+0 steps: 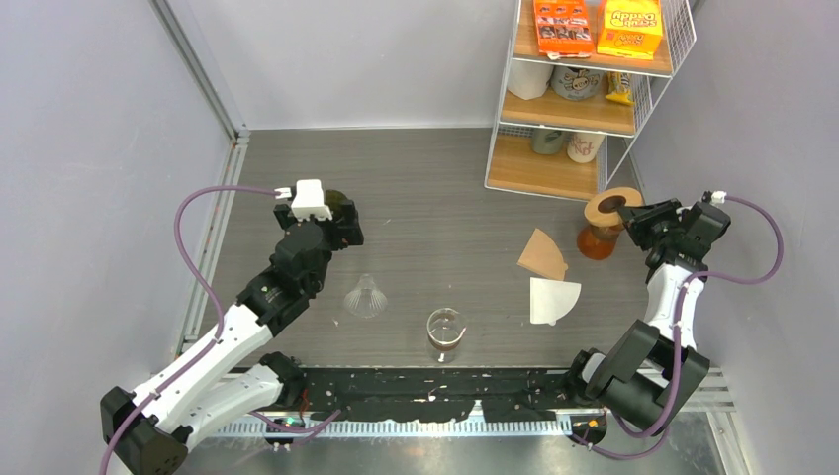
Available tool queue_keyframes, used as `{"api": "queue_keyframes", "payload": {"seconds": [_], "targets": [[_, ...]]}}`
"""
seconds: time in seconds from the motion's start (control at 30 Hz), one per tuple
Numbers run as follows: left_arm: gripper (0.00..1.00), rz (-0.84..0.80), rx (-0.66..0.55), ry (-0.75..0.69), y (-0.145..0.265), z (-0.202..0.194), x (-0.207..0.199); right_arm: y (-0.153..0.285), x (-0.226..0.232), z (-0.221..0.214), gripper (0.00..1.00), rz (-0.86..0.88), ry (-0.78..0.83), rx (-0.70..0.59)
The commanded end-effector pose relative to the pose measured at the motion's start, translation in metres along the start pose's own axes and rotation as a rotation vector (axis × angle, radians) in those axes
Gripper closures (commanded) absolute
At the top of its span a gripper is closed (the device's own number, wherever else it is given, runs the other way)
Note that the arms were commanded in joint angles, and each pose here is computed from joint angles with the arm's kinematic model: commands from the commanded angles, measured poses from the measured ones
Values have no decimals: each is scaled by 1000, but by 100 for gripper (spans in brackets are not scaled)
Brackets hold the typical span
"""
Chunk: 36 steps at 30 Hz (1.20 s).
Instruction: Place the coffee filter in the dripper
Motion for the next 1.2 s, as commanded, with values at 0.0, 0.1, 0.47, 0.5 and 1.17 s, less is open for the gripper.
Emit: {"api": "queue_keyframes", "payload": {"seconds": [0.0, 0.1, 0.47, 0.5, 1.17], "targets": [[1, -39, -48, 37, -1, 16, -9, -1, 6, 13, 85, 37, 26, -55], [0, -36, -49, 38, -1, 16, -8, 0, 5, 10, 79, 35, 19, -50], [0, -42, -43, 45, 0, 16, -9, 0, -1, 7, 62, 3, 9, -48], [0, -42, -43, 45, 0, 15, -9, 0, -2, 6, 61, -3, 11, -44], [0, -37, -29, 44, 0, 15, -9, 12, -18, 17, 30, -148, 89, -34]]}}
Point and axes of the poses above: each gripper's point midway between its finger pads, its own y axis back along the fingers, its own x axis along the line the jaws close on, z = x × y, the point moved 2 cm from there along y, back along the fingers, and after that the axes turned 14 degrees about y, right-handed, at the moved point
